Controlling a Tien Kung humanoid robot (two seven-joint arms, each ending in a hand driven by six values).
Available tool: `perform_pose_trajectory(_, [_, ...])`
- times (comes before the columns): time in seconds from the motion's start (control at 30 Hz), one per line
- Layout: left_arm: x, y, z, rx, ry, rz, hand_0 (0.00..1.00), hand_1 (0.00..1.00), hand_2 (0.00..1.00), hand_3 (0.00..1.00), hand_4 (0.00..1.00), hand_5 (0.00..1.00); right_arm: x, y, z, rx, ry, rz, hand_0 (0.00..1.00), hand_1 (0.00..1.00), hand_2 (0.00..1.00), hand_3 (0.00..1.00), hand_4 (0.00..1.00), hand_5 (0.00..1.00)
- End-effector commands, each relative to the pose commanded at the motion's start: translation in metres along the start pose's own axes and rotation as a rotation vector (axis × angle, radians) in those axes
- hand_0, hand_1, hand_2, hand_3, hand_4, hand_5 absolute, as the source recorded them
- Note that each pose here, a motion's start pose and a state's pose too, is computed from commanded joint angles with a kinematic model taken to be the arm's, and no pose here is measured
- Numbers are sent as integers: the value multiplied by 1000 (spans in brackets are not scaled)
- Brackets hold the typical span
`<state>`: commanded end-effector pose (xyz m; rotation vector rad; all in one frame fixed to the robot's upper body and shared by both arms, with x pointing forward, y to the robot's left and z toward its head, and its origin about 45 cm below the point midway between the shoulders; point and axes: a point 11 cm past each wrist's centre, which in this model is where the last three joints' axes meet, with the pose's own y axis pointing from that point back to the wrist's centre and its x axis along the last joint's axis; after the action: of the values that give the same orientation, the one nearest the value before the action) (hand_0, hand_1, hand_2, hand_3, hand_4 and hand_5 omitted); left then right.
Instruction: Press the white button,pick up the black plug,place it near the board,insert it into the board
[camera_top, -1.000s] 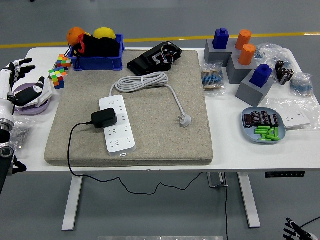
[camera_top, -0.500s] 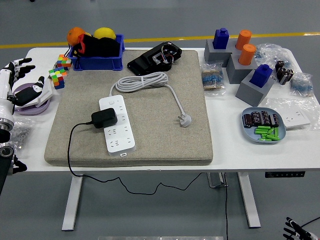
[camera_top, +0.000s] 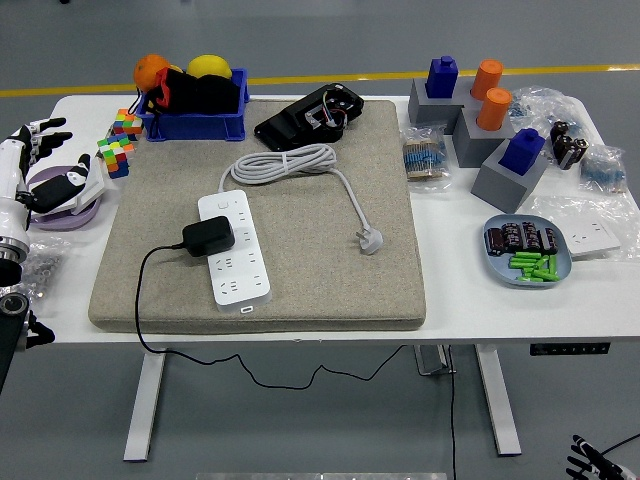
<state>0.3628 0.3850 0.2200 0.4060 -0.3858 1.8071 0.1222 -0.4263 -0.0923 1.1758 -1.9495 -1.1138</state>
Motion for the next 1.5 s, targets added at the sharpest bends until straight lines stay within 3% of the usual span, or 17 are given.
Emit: perform_pose_trajectory(1.5, [-5,2,2,-13,-4,-13,794,762,711,750,675,2,2,1,6,-15,2,6,766,696,687,658,732,494])
